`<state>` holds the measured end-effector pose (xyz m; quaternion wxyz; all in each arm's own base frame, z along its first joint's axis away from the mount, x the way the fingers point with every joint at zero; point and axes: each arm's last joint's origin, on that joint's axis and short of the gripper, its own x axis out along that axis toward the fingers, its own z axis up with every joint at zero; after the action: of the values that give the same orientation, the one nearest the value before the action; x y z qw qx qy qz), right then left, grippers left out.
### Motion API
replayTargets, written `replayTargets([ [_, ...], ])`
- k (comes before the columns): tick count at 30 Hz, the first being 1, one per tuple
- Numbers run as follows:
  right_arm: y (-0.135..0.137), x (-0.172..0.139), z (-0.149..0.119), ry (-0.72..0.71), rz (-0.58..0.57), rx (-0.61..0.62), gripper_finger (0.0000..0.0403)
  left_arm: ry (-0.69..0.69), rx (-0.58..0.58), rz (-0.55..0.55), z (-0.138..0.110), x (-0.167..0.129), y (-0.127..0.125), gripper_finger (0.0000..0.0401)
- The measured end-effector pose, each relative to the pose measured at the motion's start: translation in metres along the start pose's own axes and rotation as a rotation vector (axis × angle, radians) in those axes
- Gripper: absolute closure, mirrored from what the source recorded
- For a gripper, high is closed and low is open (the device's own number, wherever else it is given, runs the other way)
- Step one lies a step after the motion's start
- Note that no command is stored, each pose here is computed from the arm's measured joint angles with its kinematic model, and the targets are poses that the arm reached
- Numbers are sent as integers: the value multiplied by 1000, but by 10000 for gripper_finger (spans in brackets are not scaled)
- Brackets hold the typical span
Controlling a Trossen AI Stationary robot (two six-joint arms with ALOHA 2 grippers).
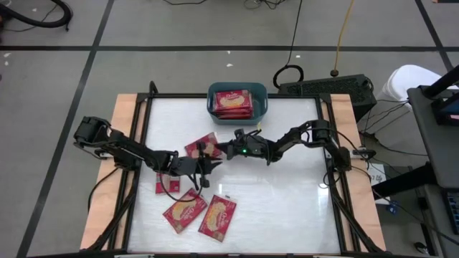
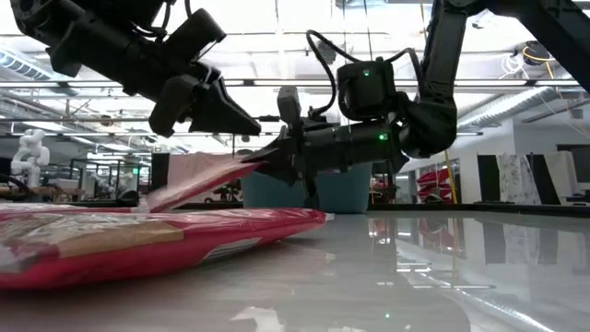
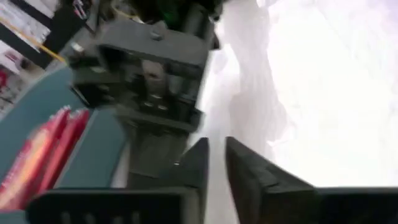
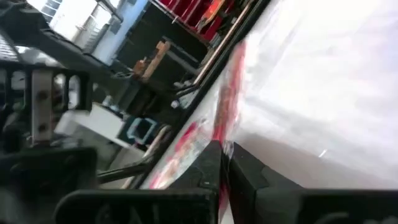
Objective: Sort popcorn bags into baskets
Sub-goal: Put the red popcorn bag into the green bin
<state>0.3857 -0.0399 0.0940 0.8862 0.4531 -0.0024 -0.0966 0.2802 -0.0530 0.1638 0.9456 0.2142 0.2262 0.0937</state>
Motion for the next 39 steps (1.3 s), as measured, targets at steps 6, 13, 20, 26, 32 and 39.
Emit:
replayTargets([
  [6,-2,0,6,-17,9,-136,401,28,-118,90,3,-10,4,235],
  [13,9,-6,8,21,57,-323,402,162,-210,139,0,-39,31,192],
  [20,24,-23,4,152,-57,-586,403,293,-344,54,-20,-63,54,230],
  [26,42,-32,-3,185,-86,-787,403,287,-501,-127,-47,-68,61,252],
  [32,51,-34,-13,174,-75,-923,403,229,-623,-280,-73,-66,61,212],
  [39,56,-35,-16,153,-73,-972,403,169,-697,-386,-93,-67,53,139],
])
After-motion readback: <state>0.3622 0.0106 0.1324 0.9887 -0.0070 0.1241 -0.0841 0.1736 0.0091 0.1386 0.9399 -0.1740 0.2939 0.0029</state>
